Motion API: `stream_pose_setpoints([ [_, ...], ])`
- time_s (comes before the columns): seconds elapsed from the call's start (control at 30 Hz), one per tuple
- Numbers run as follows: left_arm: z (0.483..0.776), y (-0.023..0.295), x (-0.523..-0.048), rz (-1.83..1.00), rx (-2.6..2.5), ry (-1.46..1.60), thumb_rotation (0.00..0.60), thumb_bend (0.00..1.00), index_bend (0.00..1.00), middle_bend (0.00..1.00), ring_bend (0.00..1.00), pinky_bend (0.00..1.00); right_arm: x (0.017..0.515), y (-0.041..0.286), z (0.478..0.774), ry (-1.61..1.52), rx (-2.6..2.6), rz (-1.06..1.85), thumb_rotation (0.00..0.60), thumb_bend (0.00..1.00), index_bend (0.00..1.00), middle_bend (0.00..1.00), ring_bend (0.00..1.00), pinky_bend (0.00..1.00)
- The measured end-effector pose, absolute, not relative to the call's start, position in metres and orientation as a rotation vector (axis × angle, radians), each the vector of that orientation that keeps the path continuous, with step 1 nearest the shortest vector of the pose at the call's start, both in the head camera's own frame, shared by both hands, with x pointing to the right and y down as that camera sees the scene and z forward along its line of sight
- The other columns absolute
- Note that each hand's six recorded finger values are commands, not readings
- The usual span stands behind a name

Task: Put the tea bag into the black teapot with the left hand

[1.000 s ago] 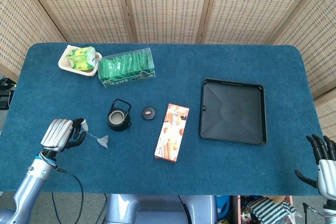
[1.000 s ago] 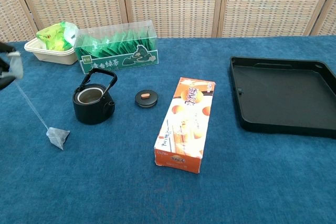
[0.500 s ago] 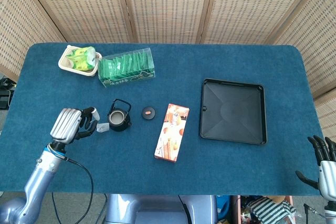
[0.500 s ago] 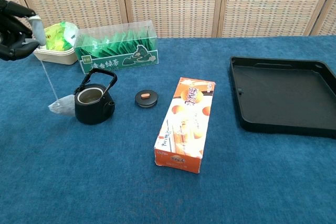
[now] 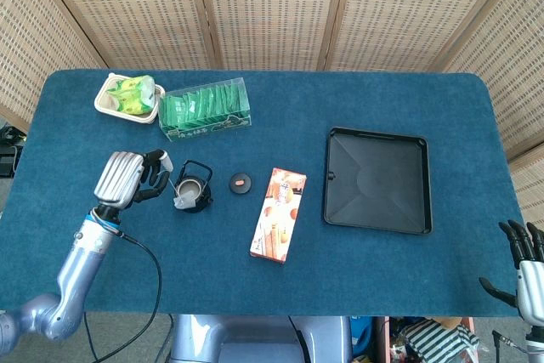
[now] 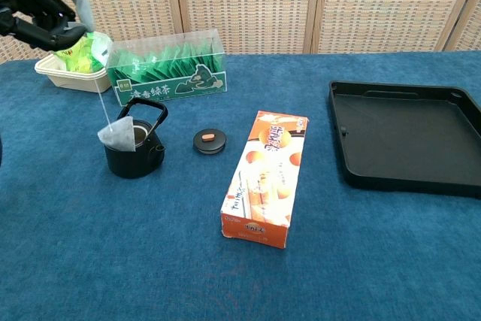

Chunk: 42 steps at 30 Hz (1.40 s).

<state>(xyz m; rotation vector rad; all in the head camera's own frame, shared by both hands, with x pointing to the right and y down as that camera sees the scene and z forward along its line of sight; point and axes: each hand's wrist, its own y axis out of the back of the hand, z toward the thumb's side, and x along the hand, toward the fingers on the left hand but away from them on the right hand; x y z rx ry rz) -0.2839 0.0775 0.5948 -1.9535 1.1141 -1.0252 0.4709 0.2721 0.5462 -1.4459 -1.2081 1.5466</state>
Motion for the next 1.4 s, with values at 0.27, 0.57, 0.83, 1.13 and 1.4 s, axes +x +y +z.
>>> stream_pose_setpoints([
  [0.27, 0.604, 0.066, -0.271, -1.044, -1.953, 1.090, 0.600, 0.53, 0.71, 0.80, 0.75, 0.69, 0.472, 0.274, 0.547, -1.213, -1.444, 1.555, 0.600, 0.02, 0.16, 0.20, 0.01, 0.12],
  [0.57, 0.626, 0.080, -0.277, -1.154, -1.972, 1.003, 0.600, 0.53, 0.71, 0.80, 0.75, 0.69, 0.474, 0.275, 0.546, -1.215, -1.438, 1.563, 0.600, 0.02, 0.16, 0.20, 0.01, 0.12],
  [0.83, 0.636, 0.108, -0.302, -1.271, -1.984, 0.923, 0.600, 0.53, 0.71, 0.80, 0.75, 0.69, 0.473, 0.274, 0.547, -1.212, -1.442, 1.564, 0.600, 0.02, 0.16, 0.20, 0.01, 0.12],
  [1.13, 0.639, 0.144, -0.322, -1.352, -1.940, 0.808, 0.600, 0.53, 0.71, 0.79, 0.75, 0.69, 0.471, 0.273, 0.548, -1.206, -1.449, 1.558, 0.600, 0.02, 0.16, 0.20, 0.01, 0.12],
  [1.4, 0.648, 0.168, -0.330, -1.450, -1.909, 0.667, 0.600, 0.53, 0.68, 0.77, 0.74, 0.69, 0.471, 0.273, 0.548, -1.206, -1.449, 1.560, 0.600, 0.02, 0.16, 0.20, 0.01, 0.12],
])
